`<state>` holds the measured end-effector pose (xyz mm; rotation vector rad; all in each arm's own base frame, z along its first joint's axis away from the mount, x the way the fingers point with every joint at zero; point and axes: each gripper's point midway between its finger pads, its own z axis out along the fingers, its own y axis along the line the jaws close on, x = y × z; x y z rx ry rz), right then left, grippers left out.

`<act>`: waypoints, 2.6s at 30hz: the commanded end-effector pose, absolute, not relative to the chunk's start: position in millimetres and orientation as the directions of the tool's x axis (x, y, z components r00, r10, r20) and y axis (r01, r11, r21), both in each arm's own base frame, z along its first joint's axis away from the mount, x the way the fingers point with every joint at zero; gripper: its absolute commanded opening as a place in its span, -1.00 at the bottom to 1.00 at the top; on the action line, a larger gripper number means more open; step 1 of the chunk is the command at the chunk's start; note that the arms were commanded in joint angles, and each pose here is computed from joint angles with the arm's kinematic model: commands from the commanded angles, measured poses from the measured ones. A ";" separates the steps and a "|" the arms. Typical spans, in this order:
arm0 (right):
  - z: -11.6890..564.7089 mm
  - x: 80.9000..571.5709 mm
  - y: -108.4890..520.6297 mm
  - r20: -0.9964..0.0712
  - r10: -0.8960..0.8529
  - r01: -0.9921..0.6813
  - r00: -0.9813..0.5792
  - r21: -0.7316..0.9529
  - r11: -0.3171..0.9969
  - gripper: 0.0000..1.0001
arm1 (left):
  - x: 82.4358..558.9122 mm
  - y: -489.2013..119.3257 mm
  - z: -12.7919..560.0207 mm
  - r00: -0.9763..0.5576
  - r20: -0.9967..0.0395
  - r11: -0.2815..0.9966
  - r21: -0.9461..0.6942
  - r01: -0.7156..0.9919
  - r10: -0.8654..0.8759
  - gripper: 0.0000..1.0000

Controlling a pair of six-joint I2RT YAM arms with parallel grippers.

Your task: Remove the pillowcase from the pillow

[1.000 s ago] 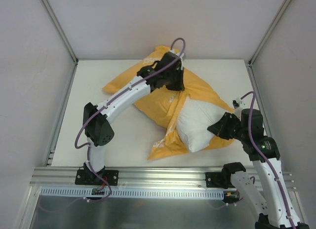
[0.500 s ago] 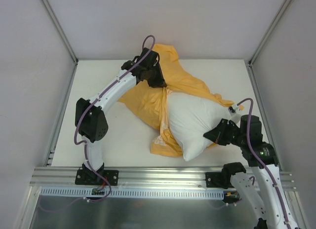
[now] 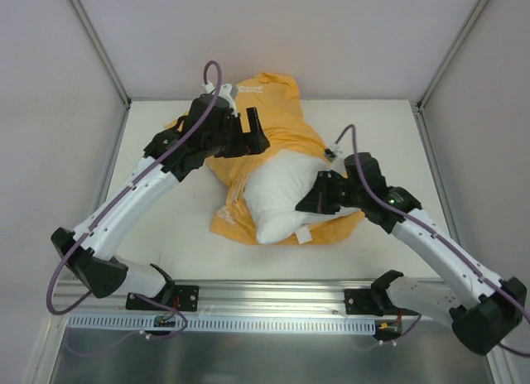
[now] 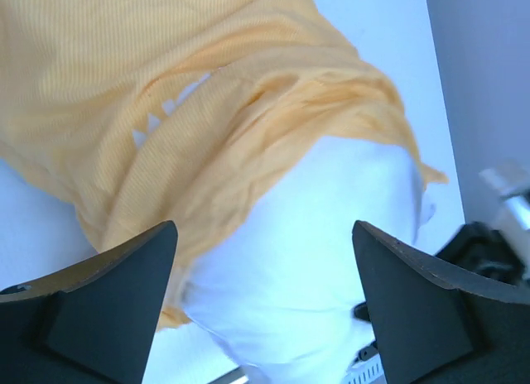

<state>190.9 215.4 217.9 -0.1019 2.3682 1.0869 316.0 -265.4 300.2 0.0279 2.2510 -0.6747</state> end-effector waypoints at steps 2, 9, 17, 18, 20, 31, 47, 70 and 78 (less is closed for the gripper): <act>255.6 197.3 294.1 -0.584 0.082 -0.446 -0.808 0.697 0.561 -0.99 | 304.1 -224.6 301.8 -0.653 -0.733 0.906 -0.386 0.173 -0.188 0.75; 230.7 174.3 278.1 -0.569 -0.196 -0.528 -0.799 0.506 0.682 0.69 | 280.7 -220.7 275.1 -0.714 -0.689 0.913 -0.360 0.192 -0.121 0.62; 237.7 184.5 162.6 -0.722 -0.117 -0.388 -0.682 0.222 0.895 0.99 | 239.8 -259.8 261.0 -0.711 -0.702 0.928 -0.240 0.285 0.036 0.45; 233.2 186.0 136.5 -0.736 -0.050 -0.304 -0.675 0.215 0.928 0.99 | 228.4 -274.3 259.3 -0.709 -0.701 0.920 -0.223 0.321 0.077 0.45; 223.8 188.4 108.0 -0.728 0.041 -0.181 -0.685 0.224 0.958 0.92 | 222.5 -285.6 257.8 -0.691 -0.714 0.924 -0.178 0.338 0.115 0.46; 147.9 189.1 103.6 -0.484 0.148 -0.092 -0.863 0.438 0.894 0.93 | 211.7 -373.0 193.3 -0.593 -0.642 0.865 0.261 0.428 0.486 0.97; 113.4 257.9 128.1 -0.437 0.287 0.000 -0.852 0.549 0.836 0.23 | 230.3 -350.6 120.6 -0.709 -0.528 0.883 0.324 0.340 0.467 -0.99; 188.9 396.7 132.5 -0.509 0.521 0.121 -0.685 0.626 0.770 -0.99 | 147.5 -366.6 311.4 -0.791 -0.594 0.588 -0.589 0.554 0.149 -1.00; 189.9 487.4 142.3 -0.456 0.459 0.151 -0.762 0.563 0.812 -0.99 | 125.9 -383.0 321.0 -0.836 -0.530 0.461 -0.712 0.530 0.142 -1.00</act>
